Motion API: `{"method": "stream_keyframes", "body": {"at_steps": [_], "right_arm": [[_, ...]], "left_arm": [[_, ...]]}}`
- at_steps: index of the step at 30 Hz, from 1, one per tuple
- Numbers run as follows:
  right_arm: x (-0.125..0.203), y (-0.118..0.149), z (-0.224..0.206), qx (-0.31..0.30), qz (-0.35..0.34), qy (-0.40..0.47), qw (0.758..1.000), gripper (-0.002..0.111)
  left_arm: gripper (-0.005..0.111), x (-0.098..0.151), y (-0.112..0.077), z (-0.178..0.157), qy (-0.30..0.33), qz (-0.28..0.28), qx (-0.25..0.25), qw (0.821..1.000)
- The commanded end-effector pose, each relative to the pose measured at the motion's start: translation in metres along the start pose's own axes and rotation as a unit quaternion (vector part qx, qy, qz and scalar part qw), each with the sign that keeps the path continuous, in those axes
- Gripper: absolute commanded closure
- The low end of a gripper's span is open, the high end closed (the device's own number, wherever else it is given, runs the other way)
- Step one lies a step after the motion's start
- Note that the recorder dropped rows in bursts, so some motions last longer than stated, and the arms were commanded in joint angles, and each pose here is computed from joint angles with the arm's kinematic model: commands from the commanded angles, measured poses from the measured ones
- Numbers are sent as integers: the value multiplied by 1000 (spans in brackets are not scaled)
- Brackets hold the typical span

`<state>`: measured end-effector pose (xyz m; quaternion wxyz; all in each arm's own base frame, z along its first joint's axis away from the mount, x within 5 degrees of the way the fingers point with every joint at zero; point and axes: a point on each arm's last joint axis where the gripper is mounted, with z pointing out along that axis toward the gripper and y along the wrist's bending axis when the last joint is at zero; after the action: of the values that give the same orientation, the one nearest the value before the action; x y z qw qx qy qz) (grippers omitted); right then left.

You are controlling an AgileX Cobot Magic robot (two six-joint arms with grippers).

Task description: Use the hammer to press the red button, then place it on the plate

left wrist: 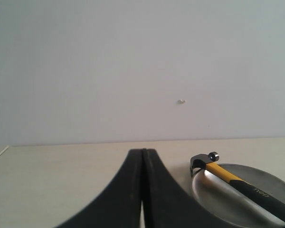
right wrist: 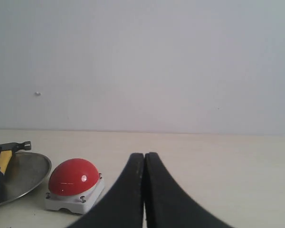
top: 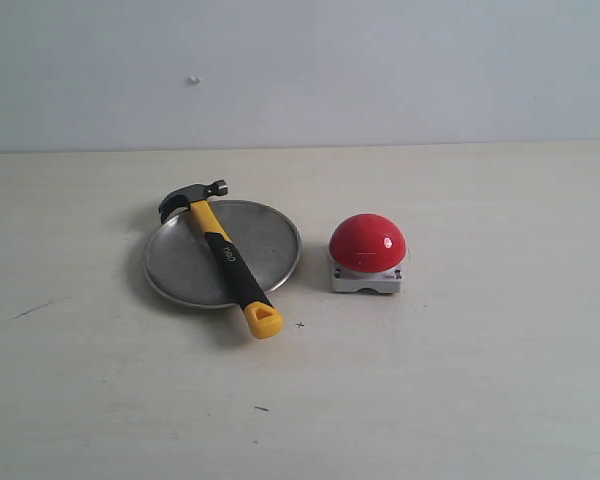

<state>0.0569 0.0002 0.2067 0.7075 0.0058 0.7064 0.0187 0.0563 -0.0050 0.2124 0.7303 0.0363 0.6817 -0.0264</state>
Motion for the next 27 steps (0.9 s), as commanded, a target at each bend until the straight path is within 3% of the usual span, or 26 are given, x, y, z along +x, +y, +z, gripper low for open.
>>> {"method": "stream_keyframes", "body": {"at_steps": [1, 5, 13, 27], "right_arm": [[1, -1, 0, 4, -5, -3, 1000, 108], [1, -1, 0, 10, -18, -4, 1000, 108], [4, -14, -2, 124, 21, 12, 992, 108], [2, -13, -2, 121, 81, -6, 989, 108]], "left_arm": [[107, 1, 0, 0, 0, -1, -1, 1000], [107, 1, 0, 0, 0, -1, -1, 1000], [107, 1, 0, 0, 0, -1, -1, 1000], [107, 1, 0, 0, 0, -1, -1, 1000]]}}
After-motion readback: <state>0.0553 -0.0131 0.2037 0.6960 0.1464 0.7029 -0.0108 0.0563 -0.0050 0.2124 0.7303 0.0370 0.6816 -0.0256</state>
